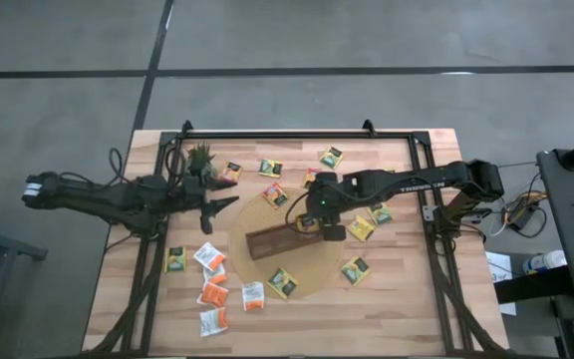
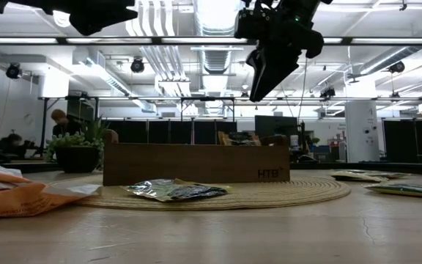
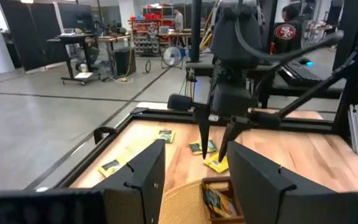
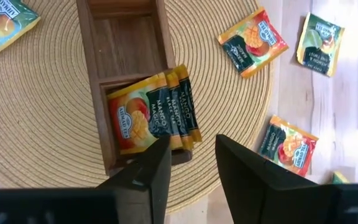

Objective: Pick & Place Tea
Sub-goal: Put the orange tea bag into the right section of the wooden organizer

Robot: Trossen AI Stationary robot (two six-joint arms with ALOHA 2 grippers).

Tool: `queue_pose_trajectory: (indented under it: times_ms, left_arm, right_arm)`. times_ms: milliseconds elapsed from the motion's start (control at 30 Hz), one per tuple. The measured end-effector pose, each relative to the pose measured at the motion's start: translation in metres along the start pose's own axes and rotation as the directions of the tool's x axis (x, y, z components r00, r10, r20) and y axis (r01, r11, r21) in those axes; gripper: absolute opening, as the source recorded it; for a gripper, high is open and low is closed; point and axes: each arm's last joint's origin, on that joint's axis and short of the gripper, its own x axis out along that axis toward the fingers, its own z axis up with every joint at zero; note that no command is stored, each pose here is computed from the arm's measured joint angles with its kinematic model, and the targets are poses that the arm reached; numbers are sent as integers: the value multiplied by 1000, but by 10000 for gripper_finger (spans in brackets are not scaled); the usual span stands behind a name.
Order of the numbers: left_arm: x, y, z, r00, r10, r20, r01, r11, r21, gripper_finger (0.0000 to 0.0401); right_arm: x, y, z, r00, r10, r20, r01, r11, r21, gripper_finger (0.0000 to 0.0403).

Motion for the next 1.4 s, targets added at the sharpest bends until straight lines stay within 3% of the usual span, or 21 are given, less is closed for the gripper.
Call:
queue_pose_trajectory:
  times_ms: [167,400,533,700,900,1233,1400]
  left_arm:
    - [0,1,-11,1000,15,-26,-15,1000,9,168]
    - [1,5,-22,979,180,-92,-178,983,34,168]
    - [0,6,-23,970,216,-109,-213,976,40,168]
    - [-1,5,-23,980,166,-113,-163,986,41,168]
    - [-8,1,-19,994,-63,-85,63,998,-1,168]
    - [-19,7,-33,998,-9,-70,8,1000,-16,168]
    - [-30,10,-35,1000,-10,-17,9,997,-79,168]
  right_arm:
    - [0,-2,1,1000,-23,9,23,1000,-17,113]
    - [0,-4,2,999,-26,20,27,999,-31,106]
    - [0,-4,2,999,-27,19,28,999,-35,102]
    - [0,-4,2,999,-26,21,27,999,-38,94]
    - [-4,-5,2,999,-29,40,30,999,-27,83]
    - [-5,-5,3,998,-28,47,29,999,-23,72]
    - [-5,-5,3,998,-28,52,30,999,-24,76]
